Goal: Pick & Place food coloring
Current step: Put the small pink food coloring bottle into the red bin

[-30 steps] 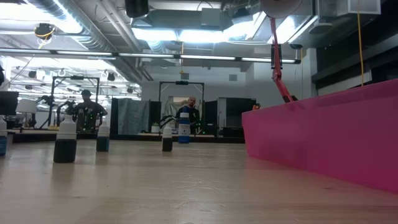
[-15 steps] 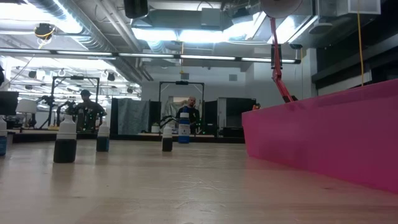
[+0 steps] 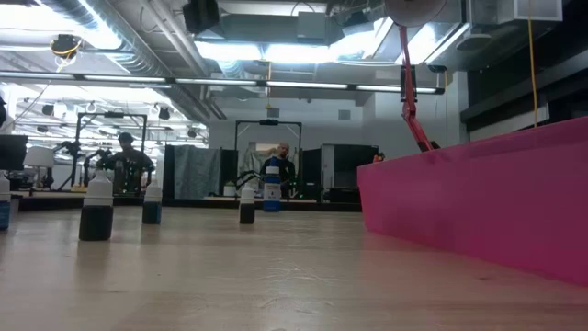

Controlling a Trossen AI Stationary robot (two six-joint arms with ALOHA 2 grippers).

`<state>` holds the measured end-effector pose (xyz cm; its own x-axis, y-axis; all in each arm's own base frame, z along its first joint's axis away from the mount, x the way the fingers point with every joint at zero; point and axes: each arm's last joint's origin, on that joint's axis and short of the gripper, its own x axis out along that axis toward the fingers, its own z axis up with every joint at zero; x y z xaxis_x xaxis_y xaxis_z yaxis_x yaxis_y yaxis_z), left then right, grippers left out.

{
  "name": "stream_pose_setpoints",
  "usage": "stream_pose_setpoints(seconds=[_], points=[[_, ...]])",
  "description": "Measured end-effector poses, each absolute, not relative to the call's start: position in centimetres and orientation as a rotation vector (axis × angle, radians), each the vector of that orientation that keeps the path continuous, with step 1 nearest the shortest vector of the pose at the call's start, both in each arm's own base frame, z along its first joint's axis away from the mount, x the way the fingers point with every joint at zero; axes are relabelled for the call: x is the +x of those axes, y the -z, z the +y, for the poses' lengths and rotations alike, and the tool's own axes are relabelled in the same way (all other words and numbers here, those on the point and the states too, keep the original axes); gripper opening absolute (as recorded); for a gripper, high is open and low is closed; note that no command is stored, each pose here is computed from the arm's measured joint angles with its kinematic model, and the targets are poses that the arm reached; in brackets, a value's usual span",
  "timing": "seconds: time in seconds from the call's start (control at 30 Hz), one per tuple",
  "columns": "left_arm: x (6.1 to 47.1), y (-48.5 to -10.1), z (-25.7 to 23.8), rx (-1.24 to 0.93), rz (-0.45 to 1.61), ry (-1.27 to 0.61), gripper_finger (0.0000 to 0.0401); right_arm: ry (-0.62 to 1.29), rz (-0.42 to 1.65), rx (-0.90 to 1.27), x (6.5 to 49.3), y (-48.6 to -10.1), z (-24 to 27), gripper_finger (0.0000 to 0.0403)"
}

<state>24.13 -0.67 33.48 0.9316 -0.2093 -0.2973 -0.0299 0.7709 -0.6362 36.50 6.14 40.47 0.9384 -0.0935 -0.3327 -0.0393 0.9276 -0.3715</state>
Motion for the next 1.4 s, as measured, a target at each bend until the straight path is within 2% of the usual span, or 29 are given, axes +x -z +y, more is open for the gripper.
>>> stream_pose_setpoints(seconds=[0.27, 0.5, 0.83, 1.4], points=[[23.8, -32.8, -0.8, -0.6, 0.435, 0.099, 0.0059, 0.113, 0.467, -0.093, 34.7, -45.0, 3.6, 0.0252], [24.0, -33.7, -0.8, -0.524, 0.431, 0.115, 0.0059, 0.08, 0.606, 0.152, 35.9, -44.9, 1.9, 0.0237], [24.2, -35.5, -0.8, -0.436, 0.47, 0.11, 0.0059, 0.001, 0.643, 0.245, 38.6, -44.1, 2.4, 0.0208], [27.2, -36.4, -0.8, -0.338, 0.529, 0.113, 0.0059, -0.017, 0.688, 0.323, 39.3, -43.1, 2.6, 0.0221]])
